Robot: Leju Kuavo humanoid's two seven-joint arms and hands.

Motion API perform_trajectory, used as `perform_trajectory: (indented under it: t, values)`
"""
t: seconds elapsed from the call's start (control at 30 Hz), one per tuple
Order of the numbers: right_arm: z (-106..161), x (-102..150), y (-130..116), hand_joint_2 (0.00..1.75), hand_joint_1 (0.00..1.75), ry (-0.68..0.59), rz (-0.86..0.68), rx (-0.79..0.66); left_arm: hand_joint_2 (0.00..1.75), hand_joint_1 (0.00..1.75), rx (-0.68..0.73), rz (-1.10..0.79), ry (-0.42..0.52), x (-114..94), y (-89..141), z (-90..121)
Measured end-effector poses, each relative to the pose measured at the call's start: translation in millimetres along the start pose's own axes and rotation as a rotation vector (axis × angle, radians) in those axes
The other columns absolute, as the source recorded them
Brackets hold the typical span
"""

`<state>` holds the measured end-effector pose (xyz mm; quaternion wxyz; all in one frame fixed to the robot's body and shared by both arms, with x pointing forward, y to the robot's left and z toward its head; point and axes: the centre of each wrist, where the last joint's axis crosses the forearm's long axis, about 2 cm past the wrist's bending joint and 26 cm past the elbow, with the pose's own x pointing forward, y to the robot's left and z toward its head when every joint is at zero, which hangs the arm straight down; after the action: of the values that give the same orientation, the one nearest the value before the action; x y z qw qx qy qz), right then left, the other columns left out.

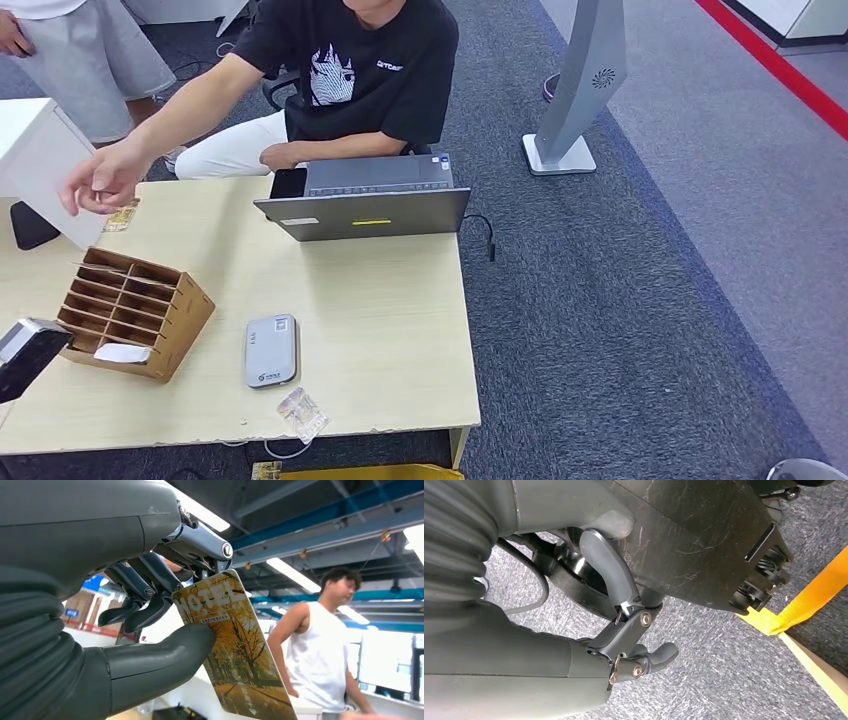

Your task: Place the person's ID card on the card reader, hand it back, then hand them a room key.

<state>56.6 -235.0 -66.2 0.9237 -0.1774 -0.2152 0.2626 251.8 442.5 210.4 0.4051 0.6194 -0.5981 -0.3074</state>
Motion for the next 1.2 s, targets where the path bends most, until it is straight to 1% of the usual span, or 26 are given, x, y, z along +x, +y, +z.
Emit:
perform_trajectory:
  t: [0.27, 0.4, 0.53, 0.8, 1.1, 1.2]
  values:
    - [-2, 5, -2, 1.75, 0.00, -0.027, 0.028, -0.001, 1.75, 1.75, -0.048, 0.005, 0.137, -15, -9, -28]
    - [-3, 7, -3, 1.75, 0.00, -0.035, 0.031, -0.001, 1.75, 1.75, -0.063, 0.008, 0.179, -21, -14, -39]
    - [-3, 7, -4, 1.75, 0.00, -0.042, 0.032, -0.001, 1.75, 1.75, -0.061, 0.006, 0.178, -22, -16, -43]
    - [-3, 8, -4, 1.75, 0.00, -0.048, 0.032, -0.002, 1.75, 1.75, -0.042, 0.001, 0.153, -16, -15, -53]
    - [-4, 9, -5, 1.75, 0.00, -0.056, 0.035, -0.002, 1.75, 1.75, -0.045, 0.009, 0.146, -13, -17, -55]
    - [-5, 9, -5, 1.75, 0.00, -0.055, 0.036, -0.003, 1.75, 0.44, -0.041, 0.018, 0.147, -12, -18, -56]
